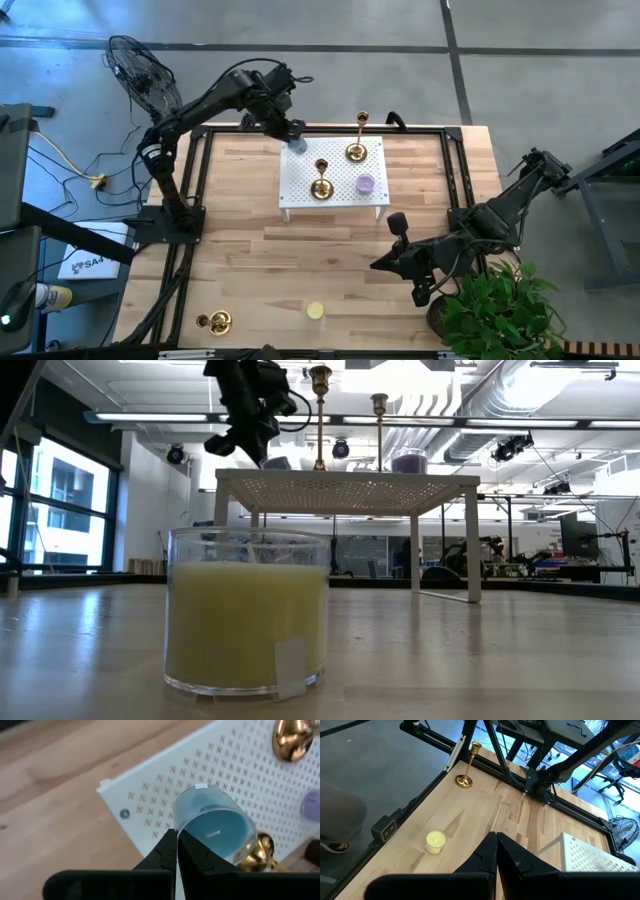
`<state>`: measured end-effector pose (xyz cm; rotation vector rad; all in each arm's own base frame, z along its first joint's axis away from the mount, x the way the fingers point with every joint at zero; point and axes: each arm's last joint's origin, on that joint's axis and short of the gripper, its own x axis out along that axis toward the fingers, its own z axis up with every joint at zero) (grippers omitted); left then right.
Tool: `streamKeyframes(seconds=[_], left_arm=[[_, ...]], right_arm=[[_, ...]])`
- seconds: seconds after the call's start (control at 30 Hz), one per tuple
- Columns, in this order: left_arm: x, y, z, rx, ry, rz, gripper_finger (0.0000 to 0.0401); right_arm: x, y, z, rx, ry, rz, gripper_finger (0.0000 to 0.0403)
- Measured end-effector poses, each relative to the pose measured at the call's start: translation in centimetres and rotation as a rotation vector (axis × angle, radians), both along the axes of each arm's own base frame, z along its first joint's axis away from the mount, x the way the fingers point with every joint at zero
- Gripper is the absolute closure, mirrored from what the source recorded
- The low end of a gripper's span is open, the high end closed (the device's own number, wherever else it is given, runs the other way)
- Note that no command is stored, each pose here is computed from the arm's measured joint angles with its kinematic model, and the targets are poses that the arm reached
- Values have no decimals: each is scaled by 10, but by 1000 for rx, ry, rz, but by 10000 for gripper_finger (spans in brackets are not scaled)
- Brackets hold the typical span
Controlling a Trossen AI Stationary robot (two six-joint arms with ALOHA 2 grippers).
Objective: Pick & Place candle stick holders
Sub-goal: Put the blue scented candle on the shelf
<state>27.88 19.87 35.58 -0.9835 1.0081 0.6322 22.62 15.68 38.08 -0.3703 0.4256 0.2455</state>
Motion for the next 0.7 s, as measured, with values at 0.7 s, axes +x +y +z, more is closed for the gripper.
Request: streamKeyframes(seconds=[0.7], left_arm=[[14, -13, -22, -116, 118, -74, 401]], right_arm=[[0, 0, 0, 7, 1, -3, 402]])
